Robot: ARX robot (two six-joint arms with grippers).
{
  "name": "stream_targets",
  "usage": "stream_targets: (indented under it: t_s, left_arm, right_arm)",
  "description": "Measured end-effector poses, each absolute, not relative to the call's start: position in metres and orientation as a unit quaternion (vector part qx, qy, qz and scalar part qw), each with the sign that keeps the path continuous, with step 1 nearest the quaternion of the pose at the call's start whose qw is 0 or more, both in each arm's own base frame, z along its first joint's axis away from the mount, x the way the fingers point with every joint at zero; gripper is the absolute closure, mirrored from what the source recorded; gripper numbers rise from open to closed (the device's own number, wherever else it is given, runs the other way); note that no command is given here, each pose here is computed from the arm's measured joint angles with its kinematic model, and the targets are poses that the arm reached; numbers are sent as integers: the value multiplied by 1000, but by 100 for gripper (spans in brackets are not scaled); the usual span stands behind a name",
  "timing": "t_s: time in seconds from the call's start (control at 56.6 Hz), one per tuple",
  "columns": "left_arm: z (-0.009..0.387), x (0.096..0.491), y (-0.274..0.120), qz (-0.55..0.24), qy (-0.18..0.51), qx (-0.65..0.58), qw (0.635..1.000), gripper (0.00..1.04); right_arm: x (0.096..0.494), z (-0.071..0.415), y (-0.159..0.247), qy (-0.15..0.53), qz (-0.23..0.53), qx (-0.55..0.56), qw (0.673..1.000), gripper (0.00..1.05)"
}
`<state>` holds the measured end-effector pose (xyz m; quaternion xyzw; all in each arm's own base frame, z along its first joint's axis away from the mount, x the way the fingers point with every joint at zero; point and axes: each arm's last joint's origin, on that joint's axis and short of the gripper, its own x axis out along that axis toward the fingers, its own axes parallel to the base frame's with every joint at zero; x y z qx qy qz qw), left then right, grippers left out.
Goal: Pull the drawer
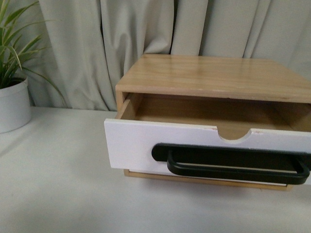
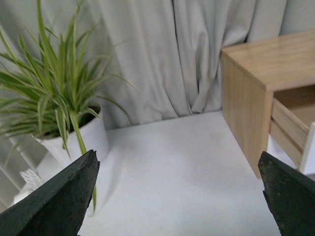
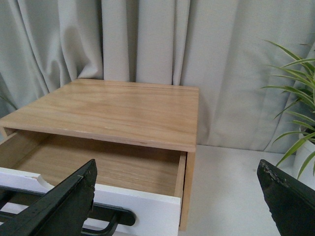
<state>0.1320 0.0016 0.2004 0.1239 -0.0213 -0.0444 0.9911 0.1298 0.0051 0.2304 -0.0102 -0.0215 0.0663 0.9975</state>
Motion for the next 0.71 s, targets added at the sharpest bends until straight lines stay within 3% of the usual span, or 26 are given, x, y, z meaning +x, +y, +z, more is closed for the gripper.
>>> stream_targets:
  t_s: [0.23,0.336,0.707]
  left_arm:
    - [199,129,-1,-48,-25,115,992,6]
    - [194,127,0,-2,3,48,999,25]
    - [180,116,0,0,0,6,1000,94]
  right_arm:
    - [129,229,4,-12,46,-2,999,13]
    - [126,220,0,-1,1,-1,1000,32]
    - [116,191,0,0,1,-2,1000,101]
